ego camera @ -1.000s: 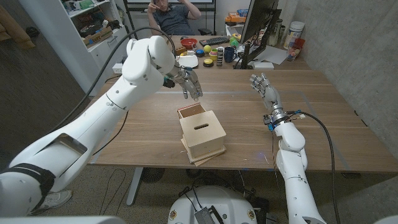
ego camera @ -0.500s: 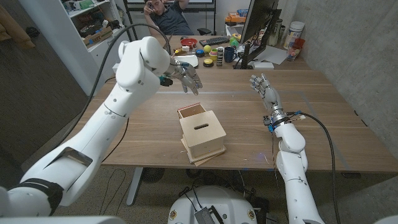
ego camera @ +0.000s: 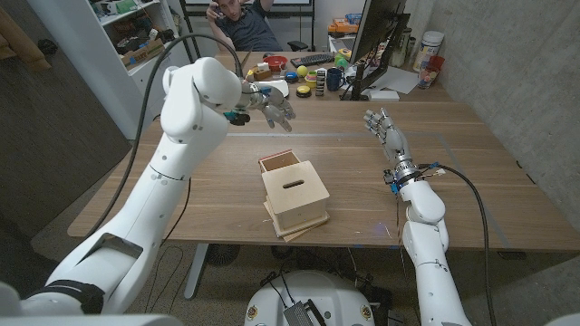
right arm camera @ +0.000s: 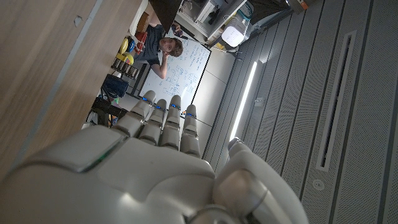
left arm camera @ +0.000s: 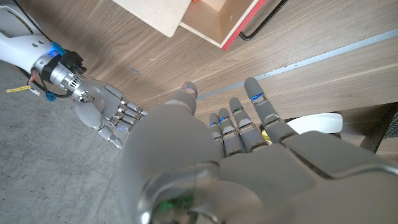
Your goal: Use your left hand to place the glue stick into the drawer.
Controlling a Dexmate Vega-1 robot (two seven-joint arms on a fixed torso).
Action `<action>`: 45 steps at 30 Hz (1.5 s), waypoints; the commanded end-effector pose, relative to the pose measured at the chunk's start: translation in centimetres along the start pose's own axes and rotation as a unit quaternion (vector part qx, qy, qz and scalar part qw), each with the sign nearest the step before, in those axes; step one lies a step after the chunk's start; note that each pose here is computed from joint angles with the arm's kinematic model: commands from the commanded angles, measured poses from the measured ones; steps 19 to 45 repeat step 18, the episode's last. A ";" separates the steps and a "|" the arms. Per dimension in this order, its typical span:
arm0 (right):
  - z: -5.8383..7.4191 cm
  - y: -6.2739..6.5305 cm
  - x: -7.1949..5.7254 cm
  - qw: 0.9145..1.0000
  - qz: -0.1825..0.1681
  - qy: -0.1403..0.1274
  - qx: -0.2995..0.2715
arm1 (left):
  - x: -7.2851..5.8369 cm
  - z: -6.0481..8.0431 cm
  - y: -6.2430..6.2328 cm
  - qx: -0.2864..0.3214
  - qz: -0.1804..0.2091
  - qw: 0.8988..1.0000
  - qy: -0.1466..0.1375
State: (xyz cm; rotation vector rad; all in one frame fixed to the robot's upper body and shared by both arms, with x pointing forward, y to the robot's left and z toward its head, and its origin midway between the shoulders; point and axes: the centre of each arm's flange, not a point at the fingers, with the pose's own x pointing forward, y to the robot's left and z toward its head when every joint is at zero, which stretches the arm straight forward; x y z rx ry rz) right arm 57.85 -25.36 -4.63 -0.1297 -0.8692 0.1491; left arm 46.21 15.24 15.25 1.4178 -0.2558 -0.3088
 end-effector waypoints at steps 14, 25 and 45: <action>-0.4 0.7 -0.2 1.000 0.005 0.004 0.010 | -2.8 -0.8 0.6 -0.042 0.058 0.996 -0.055; -0.5 0.8 -0.4 1.000 0.004 0.008 0.010 | -3.4 -1.3 0.8 -0.066 0.070 0.992 -0.080; -0.5 0.8 -0.4 1.000 0.004 0.008 0.010 | -3.4 -1.3 0.8 -0.066 0.070 0.992 -0.080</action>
